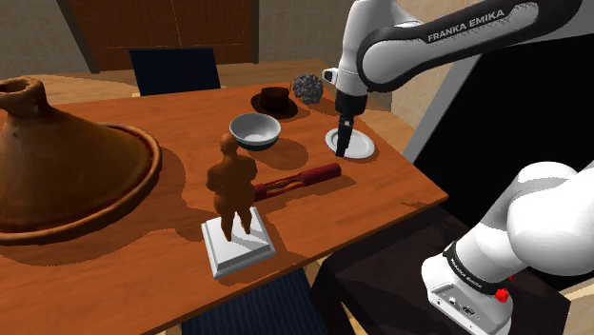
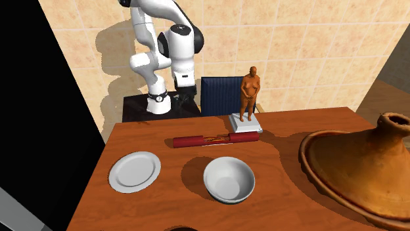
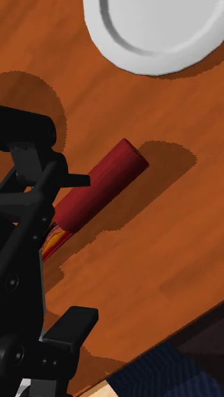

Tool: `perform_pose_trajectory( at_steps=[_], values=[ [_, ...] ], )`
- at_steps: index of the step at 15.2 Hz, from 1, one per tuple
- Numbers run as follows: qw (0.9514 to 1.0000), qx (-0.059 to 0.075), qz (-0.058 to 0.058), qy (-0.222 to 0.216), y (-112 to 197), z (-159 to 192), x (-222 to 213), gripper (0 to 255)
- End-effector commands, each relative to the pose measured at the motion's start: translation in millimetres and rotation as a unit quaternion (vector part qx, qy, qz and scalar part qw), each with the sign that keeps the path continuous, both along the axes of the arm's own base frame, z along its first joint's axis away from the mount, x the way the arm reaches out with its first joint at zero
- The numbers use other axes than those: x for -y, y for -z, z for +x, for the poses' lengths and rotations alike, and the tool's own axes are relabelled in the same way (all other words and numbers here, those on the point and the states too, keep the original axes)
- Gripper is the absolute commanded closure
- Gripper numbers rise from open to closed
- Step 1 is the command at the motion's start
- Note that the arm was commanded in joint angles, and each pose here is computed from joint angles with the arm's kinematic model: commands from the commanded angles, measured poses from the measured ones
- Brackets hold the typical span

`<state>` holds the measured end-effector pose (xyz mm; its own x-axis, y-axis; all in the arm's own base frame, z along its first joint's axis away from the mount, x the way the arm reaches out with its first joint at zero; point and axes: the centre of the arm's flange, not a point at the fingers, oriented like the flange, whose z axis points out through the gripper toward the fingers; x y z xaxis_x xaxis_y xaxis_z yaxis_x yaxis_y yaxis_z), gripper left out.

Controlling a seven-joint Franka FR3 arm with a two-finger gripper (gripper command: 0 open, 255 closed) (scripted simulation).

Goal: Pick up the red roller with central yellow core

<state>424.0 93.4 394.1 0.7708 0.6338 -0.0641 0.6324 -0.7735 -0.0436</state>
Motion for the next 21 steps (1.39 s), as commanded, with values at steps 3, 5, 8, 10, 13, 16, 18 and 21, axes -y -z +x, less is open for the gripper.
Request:
perform_pose_trajectory(
  at_steps=[3, 5, 8, 10, 13, 16, 18, 21],
  values=[
    [0.9962, 0.017, -0.001, -0.086, 36, 23, -33, 0],
    [0.9915, 0.024, -0.002, -0.128, 52, 32, -51, 0],
    [0.9811, 0.035, -0.003, -0.19, 77, 43, -79, 0],
    [0.9719, 0.043, -0.004, -0.231, 93, 49, -98, 0],
    [0.9548, 0.054, -0.005, -0.292, 117, 55, -128, 0],
    [0.9501, 0.056, -0.006, -0.307, 134, 56, -135, 0],
    [0.9501, 0.056, -0.006, -0.307, 144, 56, -135, 0],
    [0.9501, 0.056, -0.006, -0.307, 160, 56, -135, 0]
  ],
)
